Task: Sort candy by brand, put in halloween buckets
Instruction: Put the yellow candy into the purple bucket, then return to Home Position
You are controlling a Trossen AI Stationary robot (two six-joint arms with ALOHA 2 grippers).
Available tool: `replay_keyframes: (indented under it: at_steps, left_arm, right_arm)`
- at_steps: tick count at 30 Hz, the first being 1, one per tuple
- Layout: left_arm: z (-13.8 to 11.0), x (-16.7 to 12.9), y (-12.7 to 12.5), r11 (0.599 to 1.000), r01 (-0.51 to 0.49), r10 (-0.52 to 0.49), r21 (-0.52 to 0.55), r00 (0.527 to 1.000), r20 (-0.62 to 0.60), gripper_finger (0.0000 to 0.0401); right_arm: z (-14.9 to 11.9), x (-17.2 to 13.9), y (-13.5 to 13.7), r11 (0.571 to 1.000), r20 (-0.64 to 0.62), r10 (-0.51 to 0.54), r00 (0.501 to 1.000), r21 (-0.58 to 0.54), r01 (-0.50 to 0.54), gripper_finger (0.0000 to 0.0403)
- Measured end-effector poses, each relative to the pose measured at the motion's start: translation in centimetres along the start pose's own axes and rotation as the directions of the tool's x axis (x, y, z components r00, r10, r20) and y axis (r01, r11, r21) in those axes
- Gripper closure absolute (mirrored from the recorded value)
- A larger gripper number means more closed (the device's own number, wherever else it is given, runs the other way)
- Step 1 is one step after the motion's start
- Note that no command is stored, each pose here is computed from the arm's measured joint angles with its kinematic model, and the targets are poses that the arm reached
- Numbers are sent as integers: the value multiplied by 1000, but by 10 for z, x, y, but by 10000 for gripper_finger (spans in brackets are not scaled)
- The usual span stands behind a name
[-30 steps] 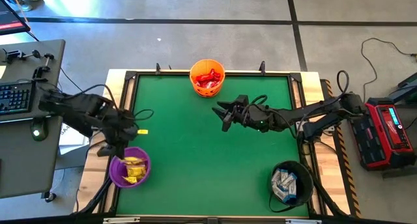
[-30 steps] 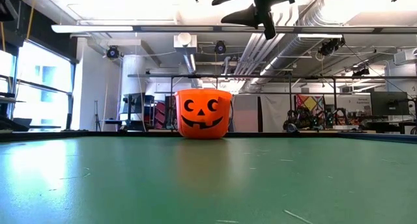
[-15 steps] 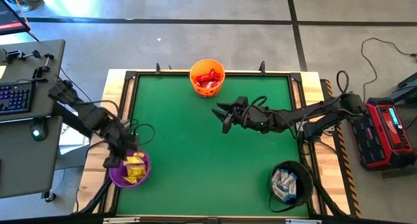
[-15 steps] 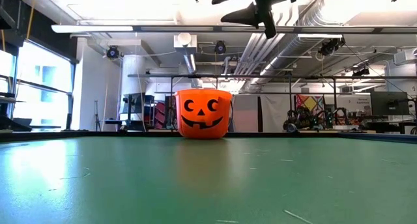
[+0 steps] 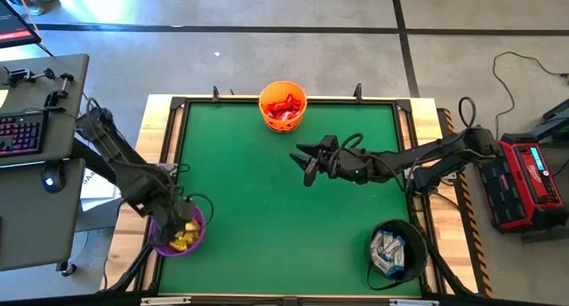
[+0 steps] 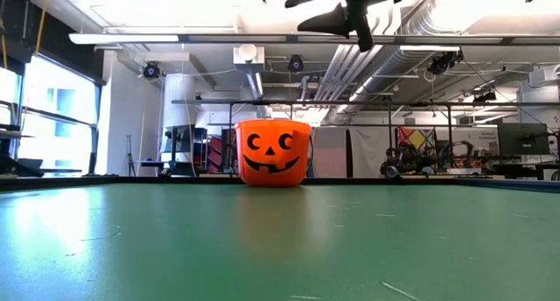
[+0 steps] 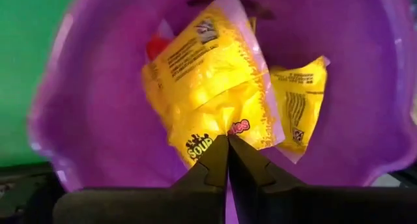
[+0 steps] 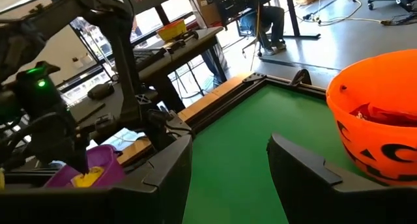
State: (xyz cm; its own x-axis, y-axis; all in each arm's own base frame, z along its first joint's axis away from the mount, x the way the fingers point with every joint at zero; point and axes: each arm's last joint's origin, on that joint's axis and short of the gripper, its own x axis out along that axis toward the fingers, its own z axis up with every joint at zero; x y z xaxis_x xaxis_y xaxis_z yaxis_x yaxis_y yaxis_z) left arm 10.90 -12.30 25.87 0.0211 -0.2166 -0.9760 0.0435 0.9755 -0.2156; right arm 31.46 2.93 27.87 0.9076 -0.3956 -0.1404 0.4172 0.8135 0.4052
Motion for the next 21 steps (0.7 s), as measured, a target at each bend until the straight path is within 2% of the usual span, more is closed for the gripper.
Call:
replay_keyframes:
  at_steps: [3, 7, 14, 17, 21]
  left_arm:
    - [1, 6, -6, 1000, -4, 4, 25, 999, -33, 392]
    - [3, 11, -13, 998, 9, -7, 60, 999, -33, 362]
    - [10, -1, -22, 997, 70, -70, -14, 996, 47, 290]
    - [13, -10, -26, 995, 84, -78, -55, 991, 105, 268]
    - [18, -19, -30, 985, 113, -89, -127, 979, 183, 255]
  right_arm:
    - [0, 0, 0, 1000, -2, 0, 1000, -3, -1, 214]
    - [0, 0, 0, 998, -8, 7, 1000, -60, -8, 214]
    - [-2, 0, 2, 987, -67, 98, 993, -120, -105, 221]
    - [-5, 1, -1, 978, -117, 111, 987, -164, -129, 247]
    - [-8, 2, -4, 959, -173, 121, 978, -235, -160, 304]
